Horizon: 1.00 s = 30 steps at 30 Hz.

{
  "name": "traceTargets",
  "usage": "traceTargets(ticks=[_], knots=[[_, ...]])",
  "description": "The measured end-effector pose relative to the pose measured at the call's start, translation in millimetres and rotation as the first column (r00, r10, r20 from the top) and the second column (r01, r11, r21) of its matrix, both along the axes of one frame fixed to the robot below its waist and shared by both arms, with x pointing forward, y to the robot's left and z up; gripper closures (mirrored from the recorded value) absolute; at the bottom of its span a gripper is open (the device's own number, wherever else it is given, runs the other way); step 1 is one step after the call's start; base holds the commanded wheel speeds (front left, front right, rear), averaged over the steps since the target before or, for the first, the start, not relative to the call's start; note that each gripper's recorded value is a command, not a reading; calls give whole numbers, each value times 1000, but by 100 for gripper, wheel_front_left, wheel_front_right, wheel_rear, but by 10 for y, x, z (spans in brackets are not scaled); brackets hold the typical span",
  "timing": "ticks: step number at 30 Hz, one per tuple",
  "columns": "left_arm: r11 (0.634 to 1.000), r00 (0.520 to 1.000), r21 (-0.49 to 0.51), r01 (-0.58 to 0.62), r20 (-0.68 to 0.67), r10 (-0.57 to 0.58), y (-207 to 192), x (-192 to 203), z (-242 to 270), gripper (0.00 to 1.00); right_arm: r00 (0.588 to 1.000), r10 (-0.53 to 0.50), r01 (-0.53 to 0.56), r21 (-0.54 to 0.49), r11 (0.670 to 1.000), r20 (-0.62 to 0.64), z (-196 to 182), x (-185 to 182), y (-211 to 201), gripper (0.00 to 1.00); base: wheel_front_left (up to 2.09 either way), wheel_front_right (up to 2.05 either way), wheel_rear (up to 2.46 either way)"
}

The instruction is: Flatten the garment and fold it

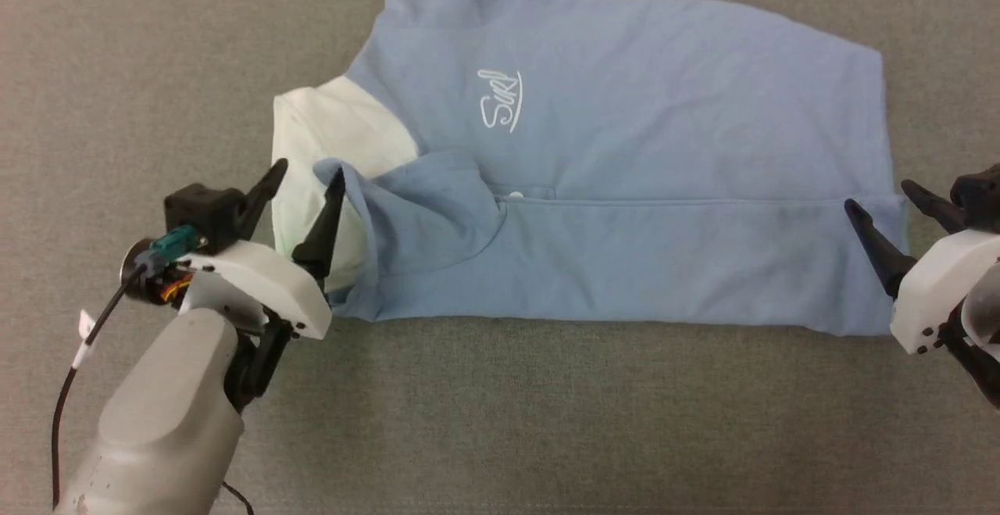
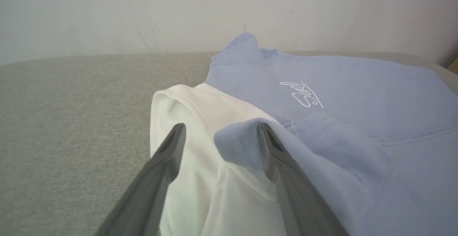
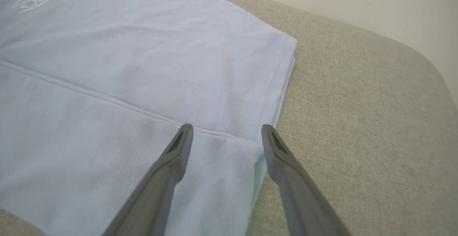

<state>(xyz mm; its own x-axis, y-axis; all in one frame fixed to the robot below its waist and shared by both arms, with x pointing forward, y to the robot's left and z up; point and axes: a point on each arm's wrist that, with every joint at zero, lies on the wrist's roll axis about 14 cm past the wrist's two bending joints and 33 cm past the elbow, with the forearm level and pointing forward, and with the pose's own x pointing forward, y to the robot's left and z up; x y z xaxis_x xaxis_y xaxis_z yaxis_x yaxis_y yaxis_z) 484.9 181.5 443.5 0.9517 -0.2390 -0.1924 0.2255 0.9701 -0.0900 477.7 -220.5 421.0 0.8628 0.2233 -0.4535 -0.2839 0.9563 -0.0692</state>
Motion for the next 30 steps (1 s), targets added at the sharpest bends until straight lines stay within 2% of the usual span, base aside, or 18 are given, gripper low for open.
traceTargets(ticks=[7,13,23,30], knots=[[985,990,-113,-129,39,134,99,-344,200,0,996,-64,56,117,992,66,259,-250,100,0,0,0,0],[980,992,-156,-121,-57,113,-144,-755,102,0,987,-144,131,169,977,66,344,-565,90,0,0,0,0],[984,971,-95,-149,-205,127,-248,-898,-221,0,973,-231,221,235,947,17,296,-814,142,0,0,0,0],[969,924,13,-246,-300,238,-16,-859,-566,0,965,-261,256,202,945,-2,218,-823,22,0,0,0,0]])
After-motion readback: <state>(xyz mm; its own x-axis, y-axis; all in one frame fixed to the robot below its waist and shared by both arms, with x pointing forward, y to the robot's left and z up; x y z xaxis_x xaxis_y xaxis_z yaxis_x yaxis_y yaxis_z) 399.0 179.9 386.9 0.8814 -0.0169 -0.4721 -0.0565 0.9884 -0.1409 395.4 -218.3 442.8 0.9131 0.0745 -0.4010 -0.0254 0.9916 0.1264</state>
